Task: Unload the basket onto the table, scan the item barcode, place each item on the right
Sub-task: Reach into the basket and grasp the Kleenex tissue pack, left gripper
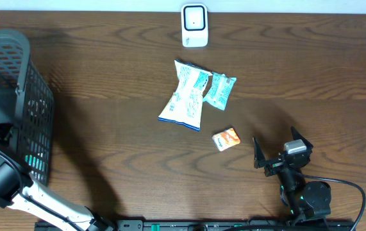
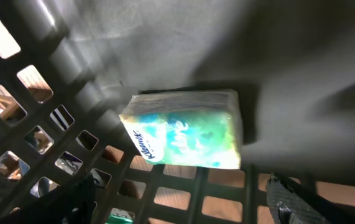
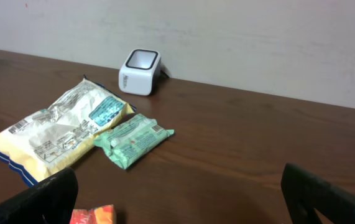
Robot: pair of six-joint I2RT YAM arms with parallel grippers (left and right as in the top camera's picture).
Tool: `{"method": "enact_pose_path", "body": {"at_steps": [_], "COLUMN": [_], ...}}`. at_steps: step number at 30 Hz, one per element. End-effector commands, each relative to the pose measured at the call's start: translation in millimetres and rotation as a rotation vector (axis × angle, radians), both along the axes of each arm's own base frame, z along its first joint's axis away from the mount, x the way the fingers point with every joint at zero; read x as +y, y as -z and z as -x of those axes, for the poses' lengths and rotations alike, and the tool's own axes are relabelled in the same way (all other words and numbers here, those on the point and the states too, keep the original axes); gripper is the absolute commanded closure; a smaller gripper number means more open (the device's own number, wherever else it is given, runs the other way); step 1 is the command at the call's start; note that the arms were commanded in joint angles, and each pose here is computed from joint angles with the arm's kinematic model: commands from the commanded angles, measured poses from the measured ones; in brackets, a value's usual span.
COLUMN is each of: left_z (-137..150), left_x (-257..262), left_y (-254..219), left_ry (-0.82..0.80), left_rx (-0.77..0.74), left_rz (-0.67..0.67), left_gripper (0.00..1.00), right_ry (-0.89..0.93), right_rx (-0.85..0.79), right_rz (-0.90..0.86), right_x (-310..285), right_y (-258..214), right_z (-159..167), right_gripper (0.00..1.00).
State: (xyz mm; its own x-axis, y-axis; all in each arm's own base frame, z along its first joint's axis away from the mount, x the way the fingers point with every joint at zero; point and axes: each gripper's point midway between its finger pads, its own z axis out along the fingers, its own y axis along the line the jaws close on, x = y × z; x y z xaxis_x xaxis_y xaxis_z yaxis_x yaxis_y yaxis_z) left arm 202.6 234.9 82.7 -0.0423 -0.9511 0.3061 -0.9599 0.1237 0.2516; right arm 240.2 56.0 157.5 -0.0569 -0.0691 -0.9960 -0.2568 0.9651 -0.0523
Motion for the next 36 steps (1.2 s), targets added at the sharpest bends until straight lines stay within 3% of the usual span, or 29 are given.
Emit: {"method": "enact_pose_path", "body": {"at_steps": [1,15,23,27,29,31,33,36], "left_z": [5,-20,1,8,8,10,10,6], "left_x": [-1,-10,-10,-17,-17,-18,-19,-16], "left_y": [3,32,50,65,66,65,64,56], "left_ry": [0.000,0.102,0.090,0.091,0.091,0.092,0.094,0.098], "left_rx": [0.032,-0.019,0.072,0.084,0.083,0.088,0.089,0.077], "left_rz": [-0.006,-0.049,-0.086,-0.073,-0.073,-0.067,-0.064,-0.061], "left_gripper": [0.11,0.08,0.10,0.27,0.46,0.73,0.90,0.92], "right_ry": [-0.005,-0.005,-0.005,-0.005,-0.005,-0.005,-0.005,-0.005], "right_rx": [0.003,0.003,0.003,0.003,0.003,0.003,0.003,0.003], "right_rz": [-0.009,-0.009,-0.009,-0.009,-0.009,-0.009,-0.009,-0.009], "right_x": [1,1,1,1,1,1,1,1], "right_y": [0,0,0,0,0,0,0,0], "right_z": [1,1,1,1,1,1,1,1], "right_gripper": [0.01,0.01,0.01,0.01,0.01,0.01,0.01,0.01]}}
